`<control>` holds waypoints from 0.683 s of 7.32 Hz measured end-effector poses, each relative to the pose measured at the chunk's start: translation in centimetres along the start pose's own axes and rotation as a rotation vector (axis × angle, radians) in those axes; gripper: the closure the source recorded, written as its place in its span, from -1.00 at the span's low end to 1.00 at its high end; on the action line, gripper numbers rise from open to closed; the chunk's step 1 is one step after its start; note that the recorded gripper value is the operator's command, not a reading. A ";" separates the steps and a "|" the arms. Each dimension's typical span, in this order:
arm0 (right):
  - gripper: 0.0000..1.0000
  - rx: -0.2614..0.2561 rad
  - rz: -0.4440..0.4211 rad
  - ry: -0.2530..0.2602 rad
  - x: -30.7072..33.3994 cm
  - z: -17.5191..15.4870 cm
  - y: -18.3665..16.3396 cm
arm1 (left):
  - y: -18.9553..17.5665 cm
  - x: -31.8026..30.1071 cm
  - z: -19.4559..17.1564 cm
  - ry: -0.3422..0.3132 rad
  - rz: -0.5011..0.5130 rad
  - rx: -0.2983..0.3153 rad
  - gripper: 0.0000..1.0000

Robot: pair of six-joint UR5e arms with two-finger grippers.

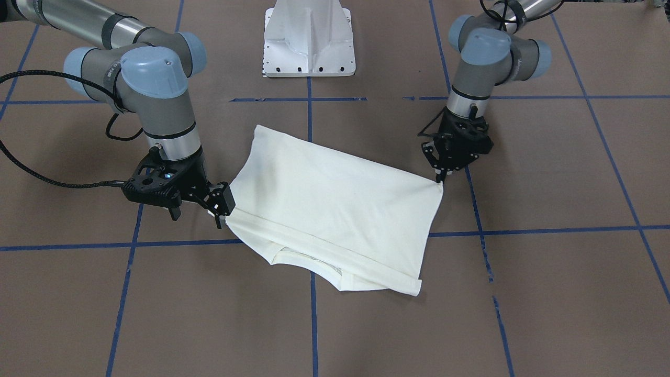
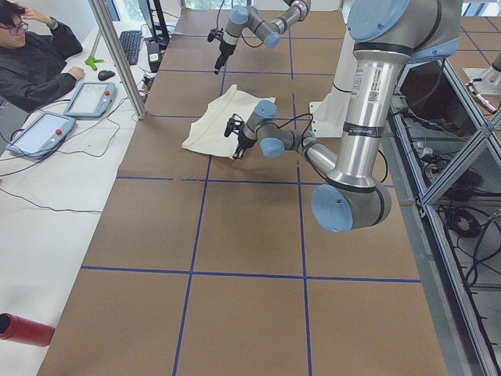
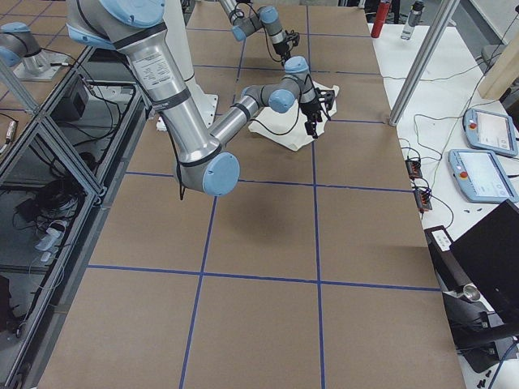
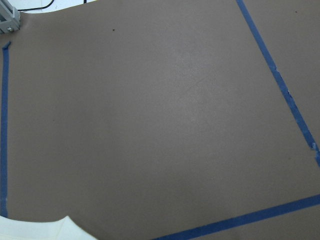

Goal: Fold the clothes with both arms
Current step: 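Grasp the shirt side edge with the left gripper and fold it inward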

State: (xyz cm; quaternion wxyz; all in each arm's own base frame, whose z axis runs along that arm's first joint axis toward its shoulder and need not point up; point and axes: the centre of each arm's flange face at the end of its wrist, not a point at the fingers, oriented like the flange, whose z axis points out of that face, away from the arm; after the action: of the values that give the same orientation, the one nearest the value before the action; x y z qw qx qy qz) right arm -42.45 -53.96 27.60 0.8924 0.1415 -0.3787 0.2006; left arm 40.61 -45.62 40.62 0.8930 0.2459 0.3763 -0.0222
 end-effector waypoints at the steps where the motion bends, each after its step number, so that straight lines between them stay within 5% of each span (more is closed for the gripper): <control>1: -1.00 0.001 -0.001 -0.005 -0.1 -0.2 0.0 | -3.5 -2.4 2.0 -0.045 0.032 0.032 1.00; 5: -1.00 0.009 0.001 -0.038 -0.7 -1.9 0.1 | -19.8 -3.0 12.3 -0.147 0.062 0.113 1.00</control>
State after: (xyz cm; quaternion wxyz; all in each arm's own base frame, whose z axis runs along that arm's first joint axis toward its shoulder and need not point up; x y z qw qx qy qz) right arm -41.77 -53.29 25.86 0.8843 0.1489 -0.3947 0.2001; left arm 42.13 -69.03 41.65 0.9031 0.3052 0.3001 -0.0337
